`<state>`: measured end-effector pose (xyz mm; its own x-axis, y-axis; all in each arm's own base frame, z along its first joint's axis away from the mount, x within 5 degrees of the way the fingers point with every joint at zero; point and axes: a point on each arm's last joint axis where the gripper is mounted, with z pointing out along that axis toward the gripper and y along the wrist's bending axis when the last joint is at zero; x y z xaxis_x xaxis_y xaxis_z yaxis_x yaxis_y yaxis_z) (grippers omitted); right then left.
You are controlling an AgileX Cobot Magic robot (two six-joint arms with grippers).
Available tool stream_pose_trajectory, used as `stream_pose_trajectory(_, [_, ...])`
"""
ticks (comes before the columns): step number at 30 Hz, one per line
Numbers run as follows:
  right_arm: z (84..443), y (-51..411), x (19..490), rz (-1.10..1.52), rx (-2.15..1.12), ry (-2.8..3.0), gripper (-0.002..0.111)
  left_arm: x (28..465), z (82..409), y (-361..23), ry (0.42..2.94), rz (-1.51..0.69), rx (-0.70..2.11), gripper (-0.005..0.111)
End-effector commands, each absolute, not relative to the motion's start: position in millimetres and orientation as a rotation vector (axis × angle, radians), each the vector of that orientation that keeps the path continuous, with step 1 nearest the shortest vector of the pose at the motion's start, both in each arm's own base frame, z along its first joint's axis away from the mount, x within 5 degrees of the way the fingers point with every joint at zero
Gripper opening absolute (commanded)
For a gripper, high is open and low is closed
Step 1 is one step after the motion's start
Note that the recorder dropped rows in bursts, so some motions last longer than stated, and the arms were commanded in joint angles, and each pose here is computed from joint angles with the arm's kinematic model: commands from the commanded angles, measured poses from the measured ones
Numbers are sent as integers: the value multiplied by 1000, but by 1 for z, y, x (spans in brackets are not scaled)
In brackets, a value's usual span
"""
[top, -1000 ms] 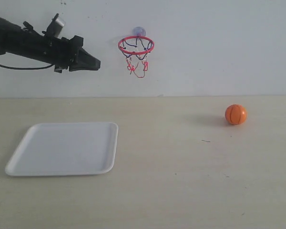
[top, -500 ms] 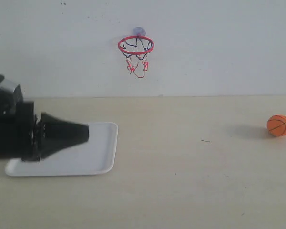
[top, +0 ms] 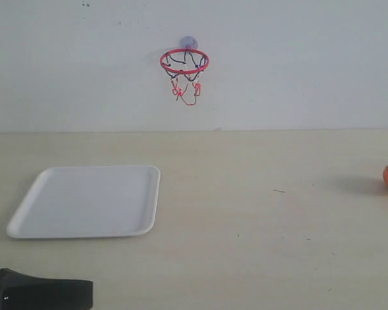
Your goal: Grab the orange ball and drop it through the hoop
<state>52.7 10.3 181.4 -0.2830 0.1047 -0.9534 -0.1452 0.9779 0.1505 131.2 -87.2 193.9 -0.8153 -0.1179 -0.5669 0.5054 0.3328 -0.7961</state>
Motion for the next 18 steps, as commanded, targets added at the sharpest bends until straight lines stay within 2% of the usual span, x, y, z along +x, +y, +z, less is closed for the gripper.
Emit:
stream_pose_trajectory(1, [183,10,53,237,-34,1824,0,128,195,-88,2050,-1511,373,4])
stream_pose_trajectory(12, [183,10,53,237,-34,1824,0,127,197,-88,2037,-1503,386,4])
stream_pose_trajectory(18, [183,10,53,237,-34,1824,0,105,226,-87,1842,-1367,535,4])
